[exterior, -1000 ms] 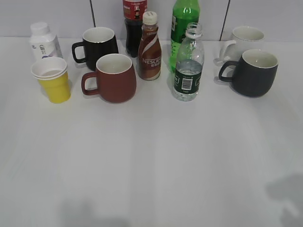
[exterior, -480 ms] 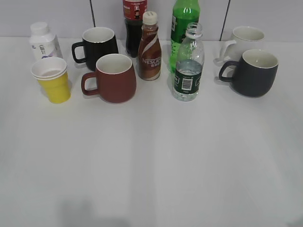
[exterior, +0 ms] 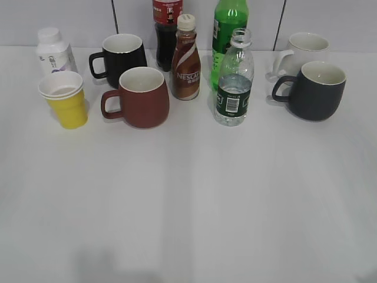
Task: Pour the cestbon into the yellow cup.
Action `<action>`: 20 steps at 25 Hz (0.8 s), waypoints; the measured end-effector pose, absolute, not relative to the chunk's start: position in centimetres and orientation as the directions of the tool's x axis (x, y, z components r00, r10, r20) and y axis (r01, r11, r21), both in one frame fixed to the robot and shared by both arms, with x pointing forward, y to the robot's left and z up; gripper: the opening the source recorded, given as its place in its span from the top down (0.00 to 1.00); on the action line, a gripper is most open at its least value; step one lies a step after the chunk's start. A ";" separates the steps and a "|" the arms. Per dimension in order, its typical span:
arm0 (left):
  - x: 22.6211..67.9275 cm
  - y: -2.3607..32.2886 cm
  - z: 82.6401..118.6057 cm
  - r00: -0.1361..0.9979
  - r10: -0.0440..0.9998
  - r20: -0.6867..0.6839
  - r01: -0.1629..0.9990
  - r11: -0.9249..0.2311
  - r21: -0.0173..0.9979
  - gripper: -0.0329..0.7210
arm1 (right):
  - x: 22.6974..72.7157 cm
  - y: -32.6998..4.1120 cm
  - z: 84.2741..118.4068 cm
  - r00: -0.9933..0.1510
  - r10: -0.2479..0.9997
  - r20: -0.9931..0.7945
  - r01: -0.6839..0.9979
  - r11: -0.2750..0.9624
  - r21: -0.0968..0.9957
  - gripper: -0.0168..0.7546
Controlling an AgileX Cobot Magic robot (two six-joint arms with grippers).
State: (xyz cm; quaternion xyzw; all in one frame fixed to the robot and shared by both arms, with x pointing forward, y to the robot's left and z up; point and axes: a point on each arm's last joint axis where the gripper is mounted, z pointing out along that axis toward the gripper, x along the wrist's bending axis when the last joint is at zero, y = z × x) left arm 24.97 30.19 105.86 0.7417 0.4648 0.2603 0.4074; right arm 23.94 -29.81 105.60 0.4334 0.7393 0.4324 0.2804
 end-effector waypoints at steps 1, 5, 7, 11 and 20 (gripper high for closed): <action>25.0 30.2 105.9 0.432 0.902 0.007 0.477 -0.236 0.846 0.33 | 23.9 -29.8 105.6 -0.467 0.883 -0.040 0.398 0.250 0.882 0.23; 25.0 30.2 105.9 0.432 0.902 0.007 0.477 -0.236 0.846 0.35 | 23.9 -29.8 105.6 -0.462 0.886 -0.040 0.400 0.248 0.882 0.23; 25.0 30.2 105.9 0.426 0.905 0.008 0.479 -0.233 0.846 0.36 | 23.9 -29.8 105.6 -0.422 0.906 -0.040 0.410 0.230 0.883 0.23; 24.9 30.4 105.9 0.282 0.959 0.008 0.509 -0.156 0.846 0.37 | 24.0 -29.8 105.6 -0.209 0.977 -0.040 0.450 0.133 0.883 0.23; 24.1 30.7 105.9 -0.043 0.999 0.005 0.494 0.017 0.869 0.41 | 24.0 -29.9 105.6 -0.010 0.999 -0.040 0.468 0.040 0.883 0.23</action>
